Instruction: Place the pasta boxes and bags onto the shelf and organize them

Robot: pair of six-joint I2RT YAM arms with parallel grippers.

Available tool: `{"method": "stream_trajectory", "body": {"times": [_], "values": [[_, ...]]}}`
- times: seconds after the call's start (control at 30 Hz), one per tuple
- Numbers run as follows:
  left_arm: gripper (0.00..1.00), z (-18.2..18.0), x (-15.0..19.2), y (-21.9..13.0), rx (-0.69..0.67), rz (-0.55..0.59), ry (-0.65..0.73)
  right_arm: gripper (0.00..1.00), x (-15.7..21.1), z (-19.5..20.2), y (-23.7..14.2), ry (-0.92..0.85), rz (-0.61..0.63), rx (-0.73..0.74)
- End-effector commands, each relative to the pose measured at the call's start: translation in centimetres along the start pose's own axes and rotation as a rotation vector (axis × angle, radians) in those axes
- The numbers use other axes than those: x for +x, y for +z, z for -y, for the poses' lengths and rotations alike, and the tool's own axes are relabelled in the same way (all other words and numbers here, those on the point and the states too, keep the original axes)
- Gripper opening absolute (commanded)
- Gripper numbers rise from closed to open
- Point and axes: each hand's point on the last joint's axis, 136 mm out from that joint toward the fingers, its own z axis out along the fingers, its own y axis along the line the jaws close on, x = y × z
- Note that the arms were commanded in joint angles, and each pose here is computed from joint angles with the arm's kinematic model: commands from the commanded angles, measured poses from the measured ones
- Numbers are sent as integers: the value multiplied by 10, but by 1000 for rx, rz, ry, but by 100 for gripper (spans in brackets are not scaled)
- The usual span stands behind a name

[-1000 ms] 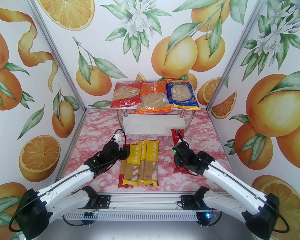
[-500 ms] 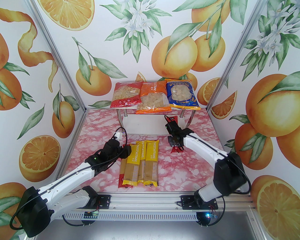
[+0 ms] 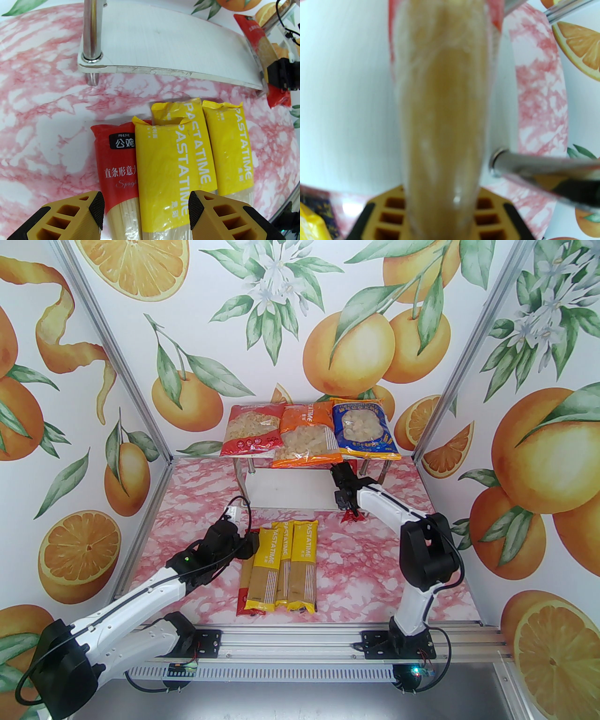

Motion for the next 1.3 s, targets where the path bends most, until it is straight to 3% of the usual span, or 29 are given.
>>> {"method": "stream_trajectory", "body": {"times": [0.0, 0.17, 0.33, 0.47, 0.63, 1.0, 1.27], "values": [[64, 2, -20, -12, -2, 52, -27, 6, -28, 20, 7, 63, 83, 80], [66, 0, -21, -15, -8, 57, -34, 42, -23, 27, 15, 70, 48, 100], [67, 1, -20, -15, -2, 55, -35, 62, -19, 30, 21, 74, 32, 97], [67, 0, -20, -17, -5, 56, -36, 69, -18, 32, 25, 80, 23, 94], [67, -2, -17, -17, -13, 51, -31, 88, -21, 28, 18, 102, 40, 48], [69, -25, 16, -11, -95, -44, -9, 96, -36, 20, -32, 190, 187, -120], [69, -39, 39, -13, -144, -100, -23, 96, -3, 7, -66, 175, 199, -189]]}}
